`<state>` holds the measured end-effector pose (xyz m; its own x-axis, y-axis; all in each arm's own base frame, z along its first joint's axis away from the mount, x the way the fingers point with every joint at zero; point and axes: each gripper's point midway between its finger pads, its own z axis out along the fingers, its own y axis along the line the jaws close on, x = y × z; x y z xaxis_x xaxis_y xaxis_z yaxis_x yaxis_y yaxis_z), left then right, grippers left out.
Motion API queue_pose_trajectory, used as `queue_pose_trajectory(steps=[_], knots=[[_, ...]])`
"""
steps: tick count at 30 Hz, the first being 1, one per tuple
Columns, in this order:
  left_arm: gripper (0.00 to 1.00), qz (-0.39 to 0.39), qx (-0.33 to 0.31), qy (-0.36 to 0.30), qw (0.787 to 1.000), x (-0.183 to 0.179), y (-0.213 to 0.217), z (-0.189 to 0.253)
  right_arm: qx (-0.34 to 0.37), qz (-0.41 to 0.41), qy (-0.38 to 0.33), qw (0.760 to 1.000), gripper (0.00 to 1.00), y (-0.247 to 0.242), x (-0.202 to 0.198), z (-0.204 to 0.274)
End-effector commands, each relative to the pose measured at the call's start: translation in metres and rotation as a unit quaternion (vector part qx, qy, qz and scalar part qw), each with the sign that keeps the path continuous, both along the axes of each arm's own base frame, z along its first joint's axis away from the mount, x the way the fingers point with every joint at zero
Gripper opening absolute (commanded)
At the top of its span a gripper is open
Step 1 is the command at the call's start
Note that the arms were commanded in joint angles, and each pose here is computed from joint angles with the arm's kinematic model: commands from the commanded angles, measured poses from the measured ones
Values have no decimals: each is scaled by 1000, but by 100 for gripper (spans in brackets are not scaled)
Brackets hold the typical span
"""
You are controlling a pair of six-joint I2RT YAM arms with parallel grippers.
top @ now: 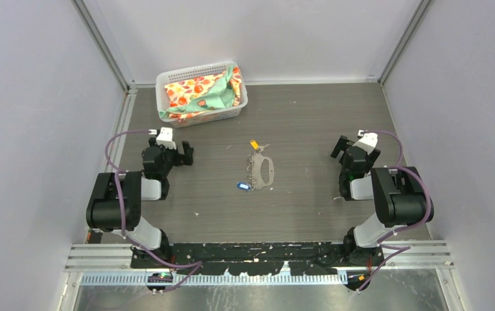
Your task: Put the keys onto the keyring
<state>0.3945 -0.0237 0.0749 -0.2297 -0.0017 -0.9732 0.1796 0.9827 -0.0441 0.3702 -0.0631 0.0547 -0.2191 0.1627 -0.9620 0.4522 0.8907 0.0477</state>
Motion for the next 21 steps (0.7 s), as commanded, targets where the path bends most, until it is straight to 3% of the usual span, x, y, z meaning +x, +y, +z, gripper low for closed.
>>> queue_pose_trajectory(steps=[1, 21], knots=[[100, 15, 18, 3, 1000, -2, 6, -1, 11, 7, -42, 999, 100, 3, 9, 20], [100, 16, 19, 1, 1000, -1, 7, -1, 11, 7, -42, 999, 100, 3, 9, 20]])
